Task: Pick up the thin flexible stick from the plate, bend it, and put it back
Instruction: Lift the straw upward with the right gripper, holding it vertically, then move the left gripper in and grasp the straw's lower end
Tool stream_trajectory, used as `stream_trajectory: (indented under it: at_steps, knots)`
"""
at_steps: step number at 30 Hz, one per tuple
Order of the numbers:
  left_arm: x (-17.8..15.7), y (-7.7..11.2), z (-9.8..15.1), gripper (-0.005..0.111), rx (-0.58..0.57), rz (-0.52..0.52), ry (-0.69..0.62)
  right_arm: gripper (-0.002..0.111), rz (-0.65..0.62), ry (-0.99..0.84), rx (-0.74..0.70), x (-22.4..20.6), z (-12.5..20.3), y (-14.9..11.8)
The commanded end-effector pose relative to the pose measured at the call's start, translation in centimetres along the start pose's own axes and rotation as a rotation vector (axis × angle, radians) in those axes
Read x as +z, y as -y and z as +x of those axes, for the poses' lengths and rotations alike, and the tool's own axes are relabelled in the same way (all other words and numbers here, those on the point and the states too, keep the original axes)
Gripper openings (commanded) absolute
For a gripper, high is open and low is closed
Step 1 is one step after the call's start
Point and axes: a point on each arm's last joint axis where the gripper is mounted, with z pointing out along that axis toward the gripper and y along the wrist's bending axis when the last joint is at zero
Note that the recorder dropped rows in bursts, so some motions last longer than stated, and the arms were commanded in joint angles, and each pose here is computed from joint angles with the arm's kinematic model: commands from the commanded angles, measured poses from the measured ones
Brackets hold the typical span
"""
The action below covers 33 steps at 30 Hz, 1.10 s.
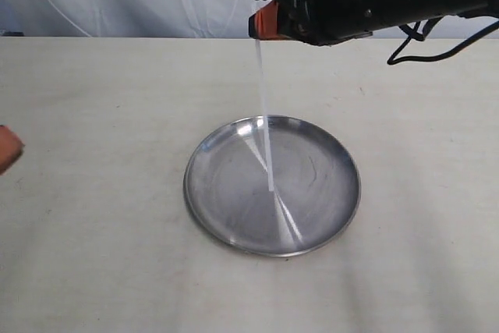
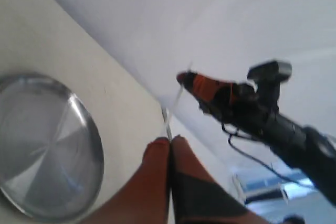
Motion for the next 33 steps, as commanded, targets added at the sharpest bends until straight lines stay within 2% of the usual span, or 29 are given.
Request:
stream_trajectory:
  at_steps: [1,4,6,8,13,16,21,27,33]
  knots:
    - [3.2,1.4,-0.5,0.000,0.087,0.033,-0.251,-0.001,-0.053,0.001,0.011,-0.2,0.0,-0.6]
    - [5.8,1.4,-0.9,0.001,0.107,0.029,-0.420,-0.001,-0.098,-0.022,0.029,-0.3,0.2,-1.0]
    - [7.5,1.1,-1.2,0.006,0.108,0.048,-0.533,-0.001,-0.122,-0.036,0.038,-0.3,0.3,-1.2]
    - [9.3,0.9,-1.5,0.015,0.098,0.089,-0.628,-0.001,-0.139,-0.042,0.046,-0.3,0.4,-1.4]
    - [12.6,-0.3,-2.4,0.046,0.074,0.136,-0.725,-0.001,-0.169,-0.038,0.073,-0.3,0.3,-1.6]
    - [13.4,-1.0,-2.3,0.057,0.057,0.174,-0.772,-0.001,-0.181,-0.026,0.088,-0.4,0.2,-1.7]
    - [14.3,-1.7,-2.6,0.059,0.103,0.203,-0.724,-0.001,-0.221,-0.014,0.125,-0.4,0.0,-2.1]
    - [14.6,-1.5,-3.0,0.059,0.134,0.240,-0.668,-0.001,-0.265,0.024,0.179,-0.5,-0.4,-2.4]
    - [14.8,-1.2,-2.1,0.059,0.150,0.249,-0.690,-0.001,-0.318,0.073,0.196,-0.7,-0.9,-2.8]
